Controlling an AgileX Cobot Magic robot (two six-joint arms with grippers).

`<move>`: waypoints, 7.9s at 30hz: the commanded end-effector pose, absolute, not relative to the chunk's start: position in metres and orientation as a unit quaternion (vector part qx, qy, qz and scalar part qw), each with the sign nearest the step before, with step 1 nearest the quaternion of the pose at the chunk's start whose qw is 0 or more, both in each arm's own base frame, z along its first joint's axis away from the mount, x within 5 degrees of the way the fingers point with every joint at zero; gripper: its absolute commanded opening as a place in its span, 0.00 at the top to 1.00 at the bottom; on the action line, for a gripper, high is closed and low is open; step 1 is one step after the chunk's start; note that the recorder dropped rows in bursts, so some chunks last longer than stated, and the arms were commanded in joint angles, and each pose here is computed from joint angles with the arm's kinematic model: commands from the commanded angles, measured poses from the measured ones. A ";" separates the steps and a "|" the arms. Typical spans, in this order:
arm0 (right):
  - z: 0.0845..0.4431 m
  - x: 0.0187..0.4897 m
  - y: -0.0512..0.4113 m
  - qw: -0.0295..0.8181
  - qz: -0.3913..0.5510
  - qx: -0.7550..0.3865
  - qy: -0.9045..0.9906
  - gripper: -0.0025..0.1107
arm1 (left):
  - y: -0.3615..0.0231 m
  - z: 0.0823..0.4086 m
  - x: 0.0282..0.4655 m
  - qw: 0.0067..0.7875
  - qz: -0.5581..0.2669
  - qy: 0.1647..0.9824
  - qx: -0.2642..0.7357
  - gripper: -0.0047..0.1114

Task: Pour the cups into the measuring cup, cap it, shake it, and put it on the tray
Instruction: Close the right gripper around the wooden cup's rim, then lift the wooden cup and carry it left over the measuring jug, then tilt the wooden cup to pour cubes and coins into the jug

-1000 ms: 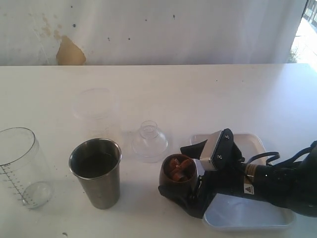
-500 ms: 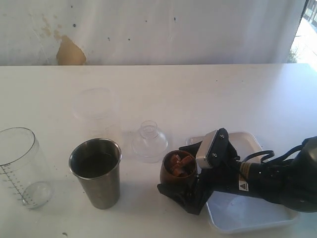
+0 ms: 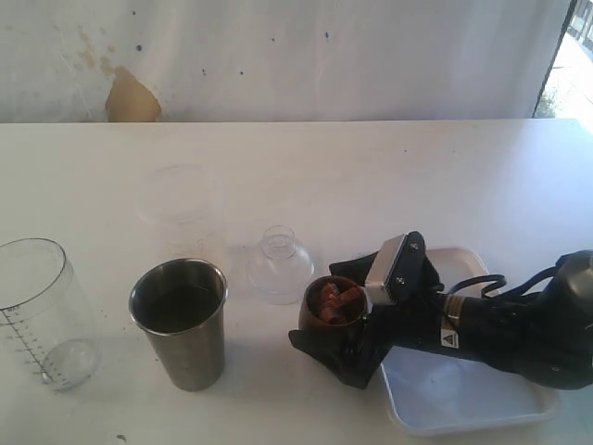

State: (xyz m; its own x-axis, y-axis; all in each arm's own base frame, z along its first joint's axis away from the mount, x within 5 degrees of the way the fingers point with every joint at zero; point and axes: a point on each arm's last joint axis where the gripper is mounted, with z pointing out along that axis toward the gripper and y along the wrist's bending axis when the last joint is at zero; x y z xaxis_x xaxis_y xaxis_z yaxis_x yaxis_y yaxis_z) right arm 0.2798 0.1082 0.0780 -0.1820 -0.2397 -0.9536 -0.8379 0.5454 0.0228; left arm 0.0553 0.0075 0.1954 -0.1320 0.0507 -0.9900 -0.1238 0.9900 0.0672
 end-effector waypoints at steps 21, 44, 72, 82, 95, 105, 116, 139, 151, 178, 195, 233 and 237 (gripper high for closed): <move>0.069 0.287 0.110 0.517 0.299 -0.370 0.711 0.05 | 0.007 0.195 0.055 0.662 0.065 0.746 -0.023 0.96; 0.070 0.288 0.110 0.515 0.305 -0.360 0.716 0.05 | 0.007 0.195 0.055 0.662 0.065 0.746 -0.023 0.96; 0.179 0.294 0.110 0.553 0.317 -0.327 0.698 0.98 | 0.007 0.195 0.055 0.662 0.065 0.746 -0.023 0.96; 0.279 0.299 0.153 0.563 0.357 -0.356 0.655 0.98 | 0.007 0.195 0.055 0.662 0.065 0.746 -0.023 0.96; 0.293 0.315 0.251 0.555 0.344 -0.414 0.634 0.98 | 0.007 0.195 0.055 0.662 0.065 0.746 -0.023 0.96; 0.273 0.326 0.321 0.542 0.336 -0.441 0.632 0.98 | 0.007 0.195 0.055 0.662 0.065 0.746 -0.023 0.96; 0.267 0.335 0.348 0.575 0.226 -0.500 0.606 0.98 | 0.007 0.195 0.055 0.662 0.065 0.746 -0.023 0.96; 0.254 0.350 0.357 0.597 0.105 -0.592 0.531 0.98 | 0.007 0.195 0.055 0.662 0.065 0.746 -0.023 0.96; 0.251 0.339 0.368 0.588 0.012 -0.652 0.479 0.98 | 0.007 0.195 0.055 0.662 0.065 0.746 -0.023 0.96; 0.256 0.328 0.378 0.595 -0.044 -0.707 0.380 0.98 | 0.007 0.195 0.055 0.662 0.065 0.746 -0.023 0.96; 0.264 0.324 0.385 0.589 -0.123 -0.741 0.300 0.98 | 0.007 0.195 0.055 0.662 0.065 0.746 -0.023 0.96; 0.256 0.309 0.396 0.496 -0.282 -0.805 0.161 0.98 | 0.007 0.195 0.055 0.662 0.065 0.746 -0.023 0.96; 0.256 0.307 0.397 0.483 -0.301 -0.811 0.134 0.98 | 0.007 0.195 0.055 0.662 0.065 0.746 -0.023 0.96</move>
State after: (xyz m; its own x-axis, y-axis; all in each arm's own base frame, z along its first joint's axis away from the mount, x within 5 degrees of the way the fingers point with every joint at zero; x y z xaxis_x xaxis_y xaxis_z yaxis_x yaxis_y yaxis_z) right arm 0.3098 0.3958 0.2499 0.7886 -0.5306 0.3108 0.0250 -0.4773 -0.8784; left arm 0.0553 0.0075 0.1954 -0.1320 0.0507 -0.9900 -0.1238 0.9900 0.0672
